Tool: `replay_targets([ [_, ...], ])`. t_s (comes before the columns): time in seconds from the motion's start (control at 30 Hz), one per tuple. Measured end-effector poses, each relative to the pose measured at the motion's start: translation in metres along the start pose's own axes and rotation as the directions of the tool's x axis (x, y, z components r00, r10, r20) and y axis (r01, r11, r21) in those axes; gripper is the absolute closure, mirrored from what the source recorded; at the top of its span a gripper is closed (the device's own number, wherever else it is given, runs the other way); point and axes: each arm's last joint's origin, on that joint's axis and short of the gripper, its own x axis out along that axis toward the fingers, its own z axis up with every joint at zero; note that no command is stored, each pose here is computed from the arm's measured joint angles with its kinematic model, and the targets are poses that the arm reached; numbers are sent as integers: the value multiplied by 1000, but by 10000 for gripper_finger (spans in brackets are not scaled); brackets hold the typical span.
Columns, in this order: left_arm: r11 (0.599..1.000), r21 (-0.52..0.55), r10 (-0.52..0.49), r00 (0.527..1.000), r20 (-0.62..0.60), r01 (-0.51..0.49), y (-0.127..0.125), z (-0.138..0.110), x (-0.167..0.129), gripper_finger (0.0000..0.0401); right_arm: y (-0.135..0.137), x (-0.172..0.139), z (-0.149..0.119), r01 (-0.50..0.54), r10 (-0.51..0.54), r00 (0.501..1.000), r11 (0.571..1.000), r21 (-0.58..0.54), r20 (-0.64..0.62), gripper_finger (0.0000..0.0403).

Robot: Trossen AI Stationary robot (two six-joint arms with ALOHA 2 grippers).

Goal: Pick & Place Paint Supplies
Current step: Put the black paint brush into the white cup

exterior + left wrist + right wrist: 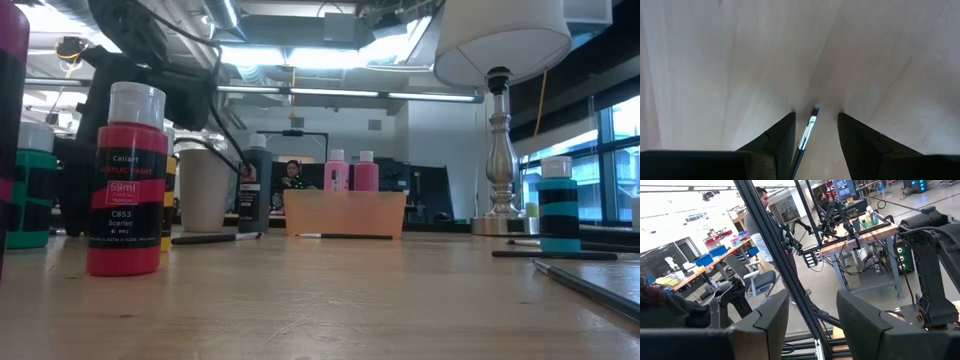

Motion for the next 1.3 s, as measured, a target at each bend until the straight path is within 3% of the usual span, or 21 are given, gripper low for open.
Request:
replay_targets([
  [1.3, 999, 10, 31, 999, -14, -31, 0, 4, 6, 258, 0, 0, 0, -15, 15, 1000, 1000, 1, -8, 231],
])
